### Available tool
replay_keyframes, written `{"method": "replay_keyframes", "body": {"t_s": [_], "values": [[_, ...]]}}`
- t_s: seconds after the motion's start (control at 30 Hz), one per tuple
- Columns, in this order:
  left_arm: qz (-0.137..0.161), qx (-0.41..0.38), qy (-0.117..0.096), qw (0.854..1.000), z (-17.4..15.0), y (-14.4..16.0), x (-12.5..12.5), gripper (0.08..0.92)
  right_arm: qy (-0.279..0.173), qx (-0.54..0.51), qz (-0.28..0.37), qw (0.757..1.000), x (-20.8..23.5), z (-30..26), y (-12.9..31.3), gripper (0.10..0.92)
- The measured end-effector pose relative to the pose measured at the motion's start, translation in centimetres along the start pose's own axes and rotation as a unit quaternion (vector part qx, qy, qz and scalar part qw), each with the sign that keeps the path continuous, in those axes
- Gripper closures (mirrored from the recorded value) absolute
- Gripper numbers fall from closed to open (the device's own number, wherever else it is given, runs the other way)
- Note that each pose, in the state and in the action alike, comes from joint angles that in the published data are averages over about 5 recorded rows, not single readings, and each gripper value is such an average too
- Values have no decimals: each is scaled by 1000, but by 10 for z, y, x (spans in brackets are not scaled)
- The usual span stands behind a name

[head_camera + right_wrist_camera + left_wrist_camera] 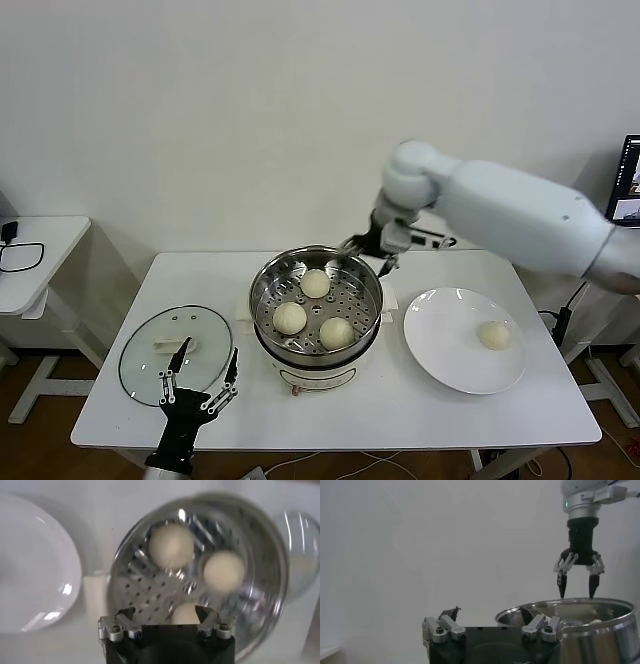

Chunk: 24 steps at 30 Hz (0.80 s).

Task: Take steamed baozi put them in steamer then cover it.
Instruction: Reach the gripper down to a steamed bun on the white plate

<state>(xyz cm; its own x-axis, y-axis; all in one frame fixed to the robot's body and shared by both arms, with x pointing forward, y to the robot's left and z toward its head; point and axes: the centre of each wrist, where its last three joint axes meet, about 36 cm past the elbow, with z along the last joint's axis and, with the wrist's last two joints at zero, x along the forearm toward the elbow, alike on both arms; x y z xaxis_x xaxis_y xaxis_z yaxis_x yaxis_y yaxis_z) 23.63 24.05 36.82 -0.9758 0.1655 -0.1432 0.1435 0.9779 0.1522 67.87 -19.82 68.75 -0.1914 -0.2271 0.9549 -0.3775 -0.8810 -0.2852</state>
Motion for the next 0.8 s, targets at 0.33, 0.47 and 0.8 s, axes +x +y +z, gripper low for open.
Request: {"method": "replay_keyframes", "body": {"t_s": [0.33,0.47,0.8], "values": [[5,2,1,1000,1,-3,-2,177,2,-312,-14,950,-4,78,140,200],[7,1,3,1000,1,-3,-2,177,2,-382,-28,924,-22,90,185,200],[6,-1,7,1000,3,-1,0,177,9,-472,-65,879,-71,98,255,200]]}}
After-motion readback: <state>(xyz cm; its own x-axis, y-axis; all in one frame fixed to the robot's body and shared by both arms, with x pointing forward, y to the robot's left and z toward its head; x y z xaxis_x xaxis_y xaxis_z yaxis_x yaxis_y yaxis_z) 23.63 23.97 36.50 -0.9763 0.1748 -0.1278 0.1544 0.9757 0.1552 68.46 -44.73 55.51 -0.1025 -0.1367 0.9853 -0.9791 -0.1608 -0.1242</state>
